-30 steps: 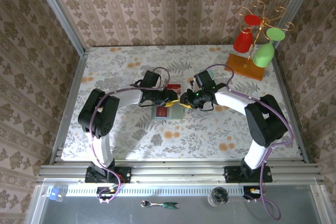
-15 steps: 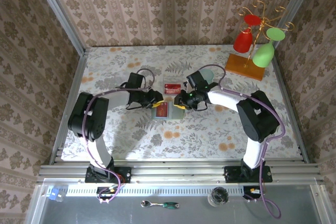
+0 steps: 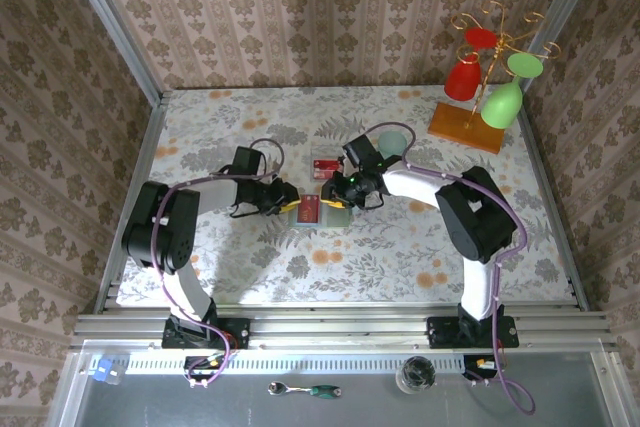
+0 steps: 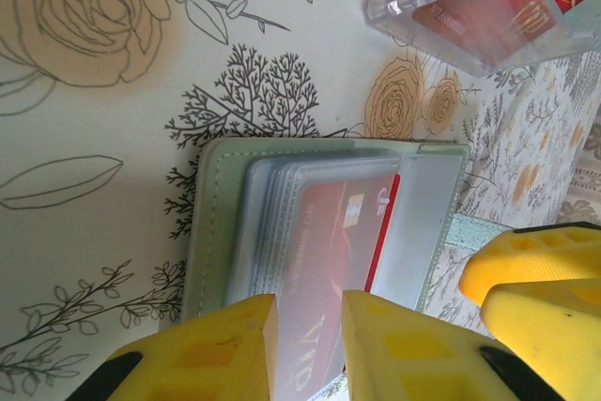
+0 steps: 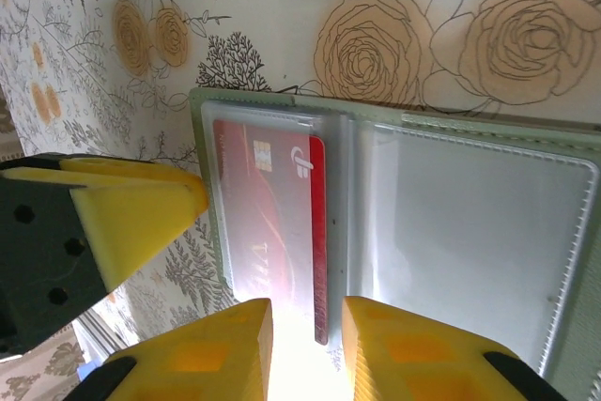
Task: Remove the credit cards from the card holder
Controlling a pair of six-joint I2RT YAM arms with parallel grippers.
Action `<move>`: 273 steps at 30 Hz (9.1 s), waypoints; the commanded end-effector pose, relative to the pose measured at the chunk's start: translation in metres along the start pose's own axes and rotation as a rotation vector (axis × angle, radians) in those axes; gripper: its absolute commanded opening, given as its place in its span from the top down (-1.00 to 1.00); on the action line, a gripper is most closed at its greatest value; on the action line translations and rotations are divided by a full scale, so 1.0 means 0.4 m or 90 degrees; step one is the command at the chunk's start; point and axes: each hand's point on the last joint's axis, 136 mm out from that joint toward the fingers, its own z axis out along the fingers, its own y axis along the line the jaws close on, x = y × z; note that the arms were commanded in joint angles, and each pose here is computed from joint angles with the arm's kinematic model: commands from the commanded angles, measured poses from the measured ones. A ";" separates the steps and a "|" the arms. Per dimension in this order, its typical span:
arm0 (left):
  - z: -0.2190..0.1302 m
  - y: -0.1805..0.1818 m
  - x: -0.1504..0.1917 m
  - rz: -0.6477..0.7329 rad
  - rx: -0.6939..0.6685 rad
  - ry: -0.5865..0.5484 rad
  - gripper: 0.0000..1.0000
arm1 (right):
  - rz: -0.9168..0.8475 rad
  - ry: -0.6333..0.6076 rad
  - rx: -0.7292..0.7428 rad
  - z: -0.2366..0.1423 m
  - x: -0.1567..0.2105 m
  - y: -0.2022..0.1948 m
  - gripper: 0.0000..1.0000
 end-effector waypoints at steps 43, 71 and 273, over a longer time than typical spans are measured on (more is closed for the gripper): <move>0.010 0.106 0.041 -0.016 -0.084 0.039 0.66 | 0.002 0.062 -0.034 0.107 0.019 0.043 0.56; 0.015 0.098 0.032 -0.012 -0.078 0.042 0.67 | -0.025 0.050 0.034 0.087 0.019 0.011 0.48; 0.036 0.027 0.047 0.026 -0.083 0.069 0.88 | 0.022 -0.007 -0.044 -0.026 0.006 -0.038 0.85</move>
